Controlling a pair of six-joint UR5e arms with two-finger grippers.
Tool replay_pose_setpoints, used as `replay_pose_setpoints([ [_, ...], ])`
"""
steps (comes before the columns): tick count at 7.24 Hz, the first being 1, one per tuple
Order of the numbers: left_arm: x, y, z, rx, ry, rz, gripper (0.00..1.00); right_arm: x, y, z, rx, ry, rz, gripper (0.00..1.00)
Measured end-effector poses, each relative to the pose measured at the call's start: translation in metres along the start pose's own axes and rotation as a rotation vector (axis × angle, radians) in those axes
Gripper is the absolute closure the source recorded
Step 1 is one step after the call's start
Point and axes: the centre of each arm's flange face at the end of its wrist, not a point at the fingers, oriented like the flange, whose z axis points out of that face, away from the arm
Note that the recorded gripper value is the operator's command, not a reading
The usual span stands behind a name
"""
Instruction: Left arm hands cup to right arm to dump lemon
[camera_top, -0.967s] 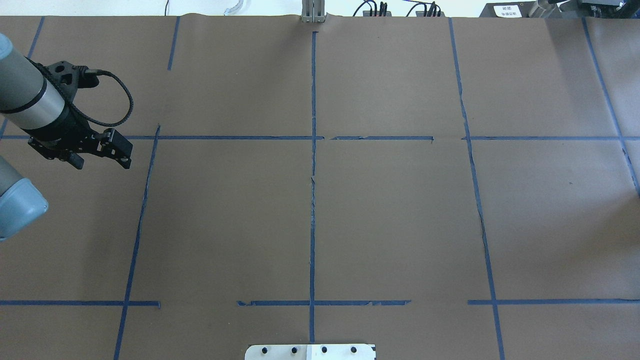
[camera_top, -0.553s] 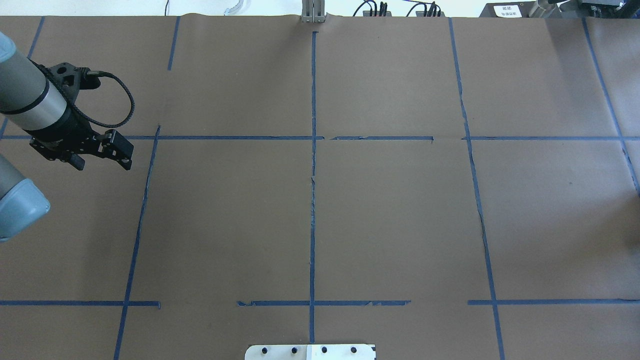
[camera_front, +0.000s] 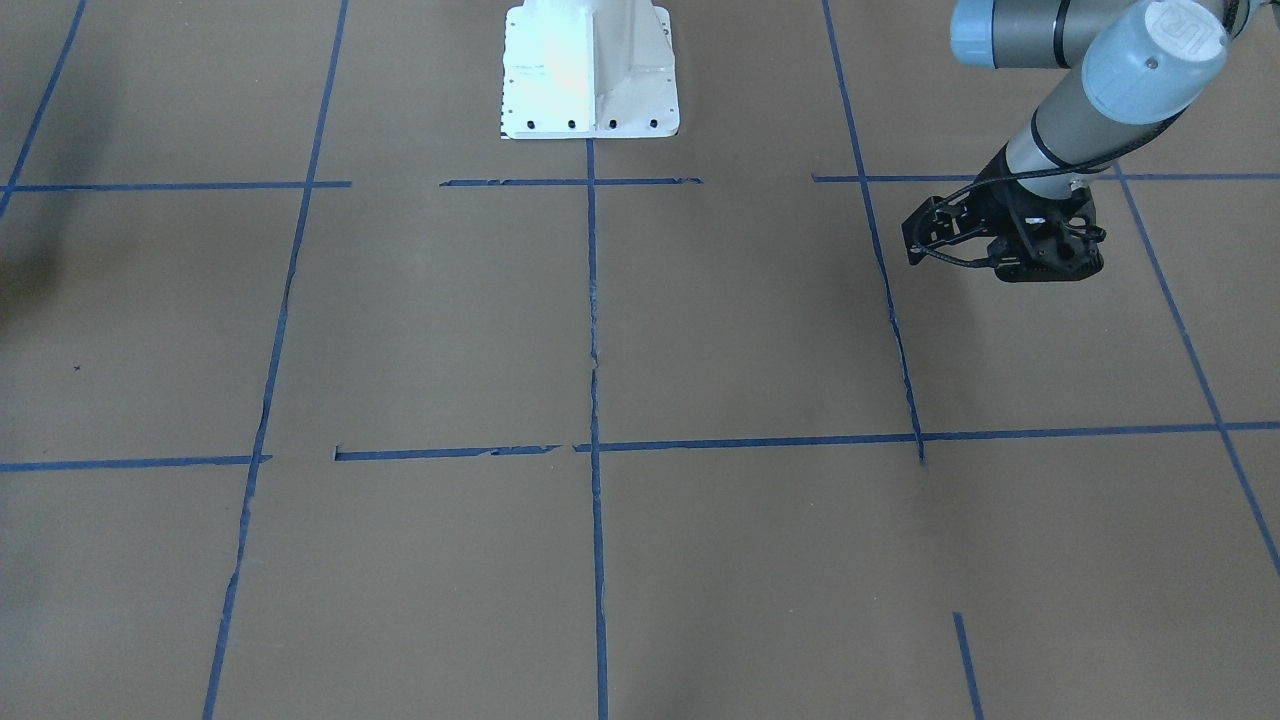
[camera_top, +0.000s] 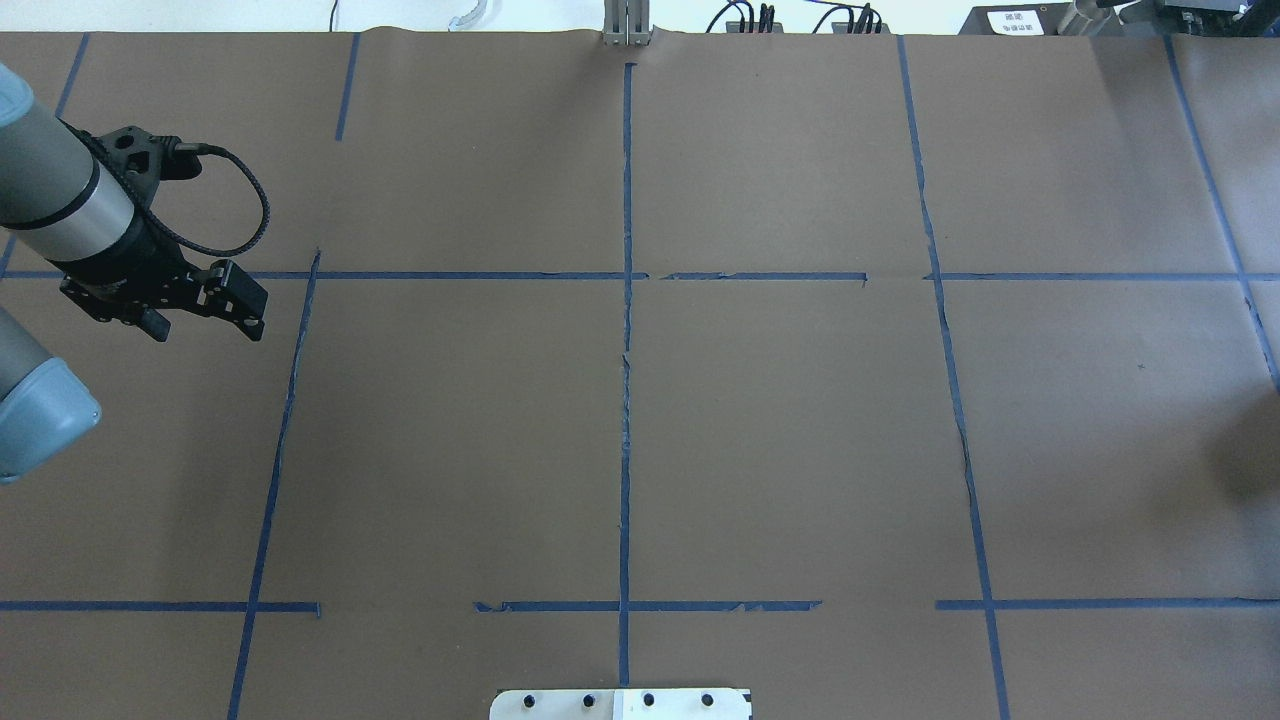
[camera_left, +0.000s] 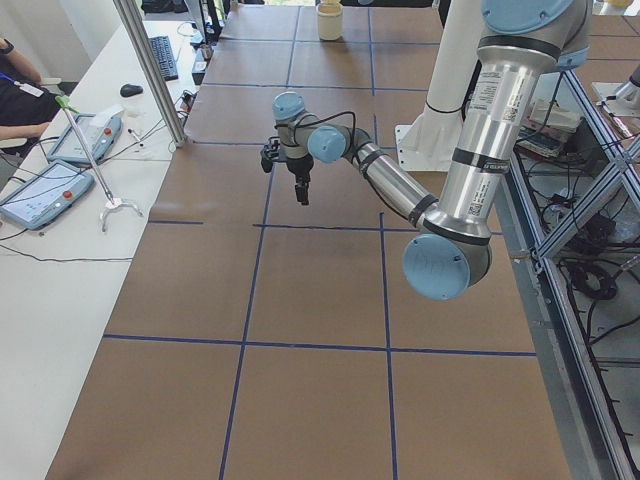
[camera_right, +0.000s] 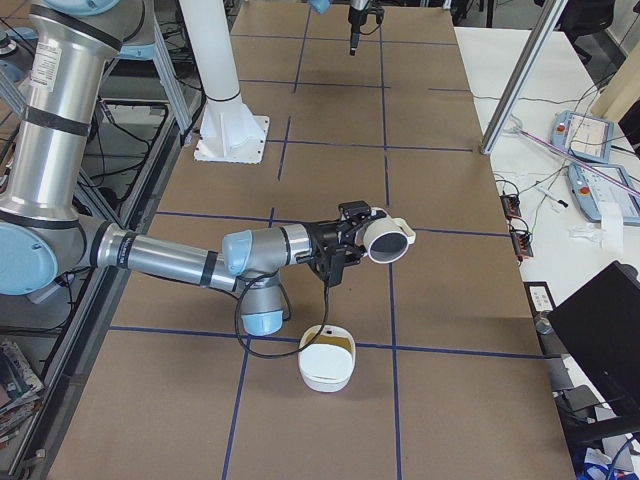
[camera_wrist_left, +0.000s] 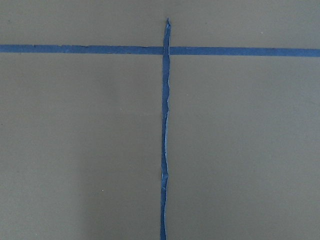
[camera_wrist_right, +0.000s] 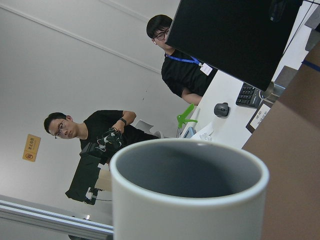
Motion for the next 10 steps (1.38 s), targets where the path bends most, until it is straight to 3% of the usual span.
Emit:
replay_pose_setpoints([
  [3, 0.001, 0.0, -0.001, 0.001, 0.002, 0.001, 0.0, -0.026, 0.026, 0.092, -0.083, 0.11, -0.277, 0.94],
  [6, 0.016, -0.003, -0.008, 0.014, 0.02, 0.022, 0.0, -0.035, 0.083, 0.173, -0.215, 0.19, -0.704, 0.92],
  [8, 0.038, -0.004, -0.018, 0.029, 0.046, 0.056, 0.0, -0.036, 0.136, 0.213, -0.309, 0.203, -0.932, 0.92],
  [9, 0.053, -0.002, -0.018, 0.027, 0.059, 0.078, 0.0, -0.039, 0.162, 0.23, -0.358, 0.191, -1.027, 0.9],
  [10, 0.067, -0.001, -0.016, 0.02, 0.065, 0.088, 0.0, -0.047, 0.196, 0.247, -0.408, 0.147, -1.113, 0.85],
])
